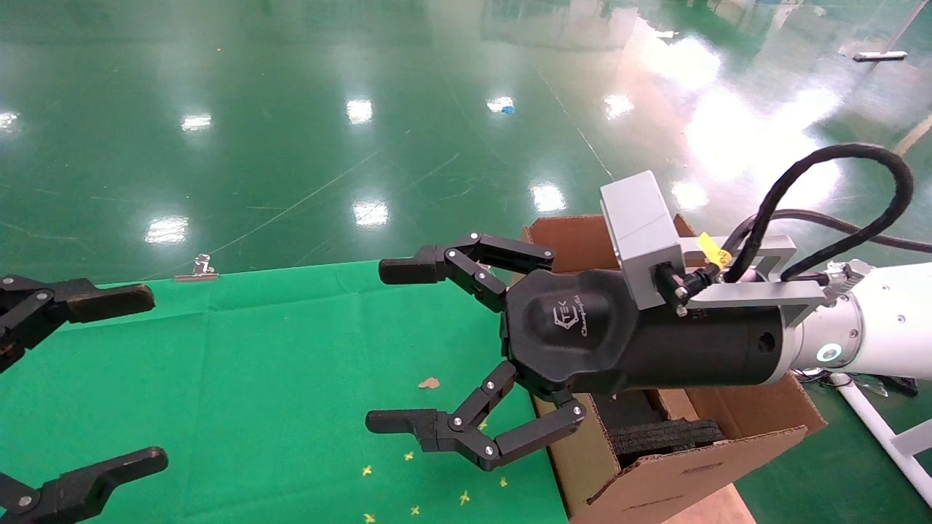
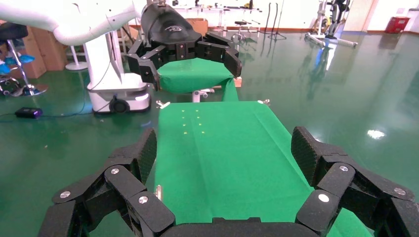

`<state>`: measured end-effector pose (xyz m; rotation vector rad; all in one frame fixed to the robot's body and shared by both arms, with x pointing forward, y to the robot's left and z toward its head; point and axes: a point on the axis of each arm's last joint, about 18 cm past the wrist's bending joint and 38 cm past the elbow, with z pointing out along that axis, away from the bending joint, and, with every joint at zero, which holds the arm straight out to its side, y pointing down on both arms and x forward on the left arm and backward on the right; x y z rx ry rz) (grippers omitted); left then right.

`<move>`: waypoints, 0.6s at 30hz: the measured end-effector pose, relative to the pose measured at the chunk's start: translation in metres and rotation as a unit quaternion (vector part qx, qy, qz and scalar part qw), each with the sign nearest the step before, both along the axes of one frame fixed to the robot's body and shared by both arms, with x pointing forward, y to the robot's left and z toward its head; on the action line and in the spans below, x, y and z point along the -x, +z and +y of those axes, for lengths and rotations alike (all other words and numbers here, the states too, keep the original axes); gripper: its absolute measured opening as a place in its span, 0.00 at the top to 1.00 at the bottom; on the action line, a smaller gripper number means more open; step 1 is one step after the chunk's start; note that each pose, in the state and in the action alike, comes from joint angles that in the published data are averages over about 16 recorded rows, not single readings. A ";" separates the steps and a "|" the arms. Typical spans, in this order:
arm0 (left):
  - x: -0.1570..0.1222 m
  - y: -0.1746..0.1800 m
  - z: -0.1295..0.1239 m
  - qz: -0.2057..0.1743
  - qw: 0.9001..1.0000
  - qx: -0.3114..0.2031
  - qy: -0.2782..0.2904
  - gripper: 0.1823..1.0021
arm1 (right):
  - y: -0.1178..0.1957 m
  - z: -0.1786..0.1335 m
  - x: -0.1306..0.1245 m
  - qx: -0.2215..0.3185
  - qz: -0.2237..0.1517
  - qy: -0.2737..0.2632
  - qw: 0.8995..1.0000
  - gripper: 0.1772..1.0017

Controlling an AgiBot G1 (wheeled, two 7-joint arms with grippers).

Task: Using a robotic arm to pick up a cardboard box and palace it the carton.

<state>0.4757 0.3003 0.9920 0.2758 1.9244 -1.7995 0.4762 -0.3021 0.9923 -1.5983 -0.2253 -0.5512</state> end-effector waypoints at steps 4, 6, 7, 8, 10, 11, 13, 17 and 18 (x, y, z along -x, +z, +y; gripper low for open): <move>0.000 0.000 0.000 0.000 1.000 0.000 0.000 0.00 | 0.000 0.000 0.000 0.000 0.000 0.000 1.000 0.00; 0.000 0.000 0.000 0.000 1.000 0.000 0.000 0.00 | 0.000 0.000 0.000 0.000 0.000 0.000 1.000 0.00; 0.000 0.000 0.000 0.000 1.000 0.000 0.000 0.00 | 0.000 0.000 0.000 0.000 0.000 0.000 1.000 0.00; 0.000 0.000 0.000 0.000 1.000 0.000 0.000 0.00 | 0.000 0.000 0.000 0.000 0.000 0.000 1.000 0.00; 0.000 0.000 0.000 0.000 1.000 0.000 0.000 0.00 | 0.000 0.000 0.000 0.000 0.000 0.000 1.000 0.00; 0.000 0.000 0.000 0.000 1.000 0.000 0.000 0.00 | 0.000 0.000 0.000 0.000 0.000 0.000 1.000 0.00; 0.000 0.000 0.000 0.000 1.000 0.000 0.000 0.00 | 0.000 0.000 0.000 0.000 0.000 0.000 1.000 0.00; 0.000 0.000 0.000 0.000 1.000 0.000 0.000 0.00 | 0.000 0.000 0.000 0.000 0.000 0.000 1.000 0.00; 0.000 0.000 0.000 0.000 1.000 0.000 0.000 0.00 | 0.000 0.000 0.000 0.000 0.000 0.000 1.000 0.00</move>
